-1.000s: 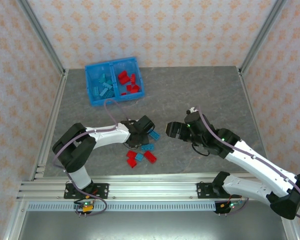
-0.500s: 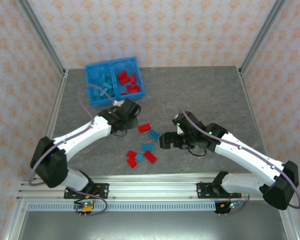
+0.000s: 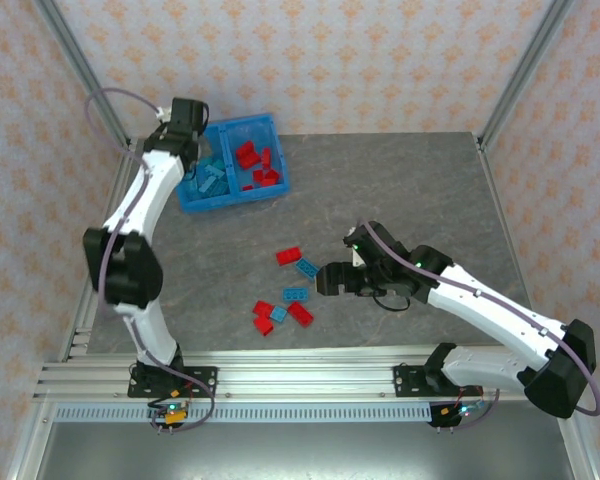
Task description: Sort the legos into containers by color
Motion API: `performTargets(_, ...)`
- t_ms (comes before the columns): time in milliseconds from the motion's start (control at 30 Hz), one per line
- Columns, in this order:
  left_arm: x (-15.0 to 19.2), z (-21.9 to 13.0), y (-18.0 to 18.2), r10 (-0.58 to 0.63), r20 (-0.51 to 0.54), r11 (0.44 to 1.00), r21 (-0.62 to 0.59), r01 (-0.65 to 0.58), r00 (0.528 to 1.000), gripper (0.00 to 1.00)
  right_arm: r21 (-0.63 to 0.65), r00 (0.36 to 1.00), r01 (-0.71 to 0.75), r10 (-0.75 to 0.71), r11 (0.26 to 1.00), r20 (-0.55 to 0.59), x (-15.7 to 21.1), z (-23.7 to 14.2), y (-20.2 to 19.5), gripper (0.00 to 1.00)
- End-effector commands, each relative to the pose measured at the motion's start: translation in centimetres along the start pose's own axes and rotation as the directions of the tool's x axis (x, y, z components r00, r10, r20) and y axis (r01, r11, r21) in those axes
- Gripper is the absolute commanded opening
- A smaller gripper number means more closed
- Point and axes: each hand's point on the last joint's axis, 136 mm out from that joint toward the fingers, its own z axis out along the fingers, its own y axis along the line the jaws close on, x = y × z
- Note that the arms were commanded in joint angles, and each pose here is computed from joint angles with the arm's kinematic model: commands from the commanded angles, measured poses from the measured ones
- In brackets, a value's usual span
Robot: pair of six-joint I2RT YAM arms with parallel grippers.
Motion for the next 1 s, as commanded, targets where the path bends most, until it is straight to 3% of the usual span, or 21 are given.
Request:
performTargets(0, 0.0, 4.1, 0.0, 0.051, -0.079, 0.997, -0.059, -0.056, 0.996, 0.34, 0.003, 0.998, -0.006, 0.006, 1.000, 0.054, -0.8, -1.6, 0.3, 0.92)
performTargets(200, -1.1, 8.9, -0.8, -0.001, -0.085, 0.997, -0.077, -0.006, 0.996, 0.35, 0.015, 0.995, -0.022, 0.021, 1.000, 0.096, -0.8, -3.0, -0.2, 0.92)
performTargets(333, 0.6, 10.8, -1.7, -0.008, -0.140, 0.999, -0.042, 0.003, 0.990, 0.39, 0.026, 0.993, -0.031, 0.028, 0.999, 0.114, -0.8, -3.3, -0.6, 0.92)
performTargets(500, 0.9, 10.7, -1.3, -0.001, -0.156, 0.999, -0.052, -0.007, 0.988, 0.47, 0.009, 0.992, -0.038, 0.037, 0.999, 0.123, -1.0, -3.0, -0.3, 0.92)
performTargets(767, -2.4, 3.8, -1.3, -0.137, -0.119, 0.990, 0.008, 0.139, 0.983, 0.50, 0.013, 0.993, -0.008, 0.006, 1.000, 0.116, -1.8, -2.5, 0.3, 0.92)
performTargets(967, -0.9, -5.7, -3.1, -0.253, -0.131, 0.936, 0.217, 0.277, 0.959, 0.49, 0.018, 0.993, 0.007, -0.009, 1.000, 0.118, -2.4, -1.7, 0.6, 0.92)
